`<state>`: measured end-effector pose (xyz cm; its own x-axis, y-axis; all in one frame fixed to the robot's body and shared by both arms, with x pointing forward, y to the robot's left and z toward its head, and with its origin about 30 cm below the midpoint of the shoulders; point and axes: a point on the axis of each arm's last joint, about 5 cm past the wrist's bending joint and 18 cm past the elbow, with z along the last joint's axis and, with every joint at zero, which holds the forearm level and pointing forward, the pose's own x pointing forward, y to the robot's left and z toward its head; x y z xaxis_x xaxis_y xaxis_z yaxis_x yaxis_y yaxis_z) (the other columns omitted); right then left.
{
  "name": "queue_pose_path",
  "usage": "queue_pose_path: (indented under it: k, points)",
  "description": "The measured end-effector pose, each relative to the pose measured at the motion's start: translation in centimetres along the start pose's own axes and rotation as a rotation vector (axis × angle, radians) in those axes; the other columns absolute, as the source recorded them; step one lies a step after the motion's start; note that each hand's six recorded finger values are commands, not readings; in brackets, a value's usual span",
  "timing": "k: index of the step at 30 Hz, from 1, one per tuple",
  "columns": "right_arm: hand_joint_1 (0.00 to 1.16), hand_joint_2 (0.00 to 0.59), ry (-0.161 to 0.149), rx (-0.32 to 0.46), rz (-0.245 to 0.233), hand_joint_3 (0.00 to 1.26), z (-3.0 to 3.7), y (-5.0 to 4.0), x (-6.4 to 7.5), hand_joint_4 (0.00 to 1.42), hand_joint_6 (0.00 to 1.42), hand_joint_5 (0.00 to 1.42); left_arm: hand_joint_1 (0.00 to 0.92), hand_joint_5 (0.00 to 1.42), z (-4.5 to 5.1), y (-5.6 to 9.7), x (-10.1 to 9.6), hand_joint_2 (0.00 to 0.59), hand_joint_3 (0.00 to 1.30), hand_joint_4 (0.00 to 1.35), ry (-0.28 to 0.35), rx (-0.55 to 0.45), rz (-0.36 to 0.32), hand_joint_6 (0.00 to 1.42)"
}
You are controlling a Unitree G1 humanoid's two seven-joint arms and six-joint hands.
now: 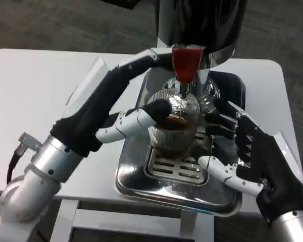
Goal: Grasp the cup under the faucet to collect the drink, then remove the cup.
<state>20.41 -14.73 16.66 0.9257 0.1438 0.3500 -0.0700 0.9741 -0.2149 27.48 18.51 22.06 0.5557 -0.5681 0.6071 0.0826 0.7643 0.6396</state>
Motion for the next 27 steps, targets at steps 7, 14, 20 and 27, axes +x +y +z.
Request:
queue_pose_path:
  k: [7,14,20,27]
  points:
    - [0.87,0.223,0.0,0.0,-0.001,0.18,0.0,-0.02,0.0,0.27,0.33,0.3,0.0,0.12,-0.57,-0.3,-0.9,0.081,0.04,0.02,0.084,-0.064,-0.002,0.0]
    - [0.87,0.224,-0.002,0.0,0.001,0.18,0.02,0.02,0.0,0.27,0.33,0.3,0.0,0.07,-0.63,0.3,-1.1,0.069,0.0,0.0,0.089,-0.075,0.04,0.0]
    - [0.87,0.224,-0.004,-0.001,0.001,0.18,0.05,0.03,0.1,0.28,0.33,0.3,0.0,0.06,-0.33,0.6,-1.2,0.057,0.0,0.0,0.094,-0.068,0.056,0.0]
    - [0.87,0.224,-0.009,0.0,0.004,0.18,0.1,0.08,0.1,0.28,0.33,0.3,0.0,0.05,0.66,1.2,-2.1,0.032,0.0,0.0,0.126,-0.042,0.072,0.0]
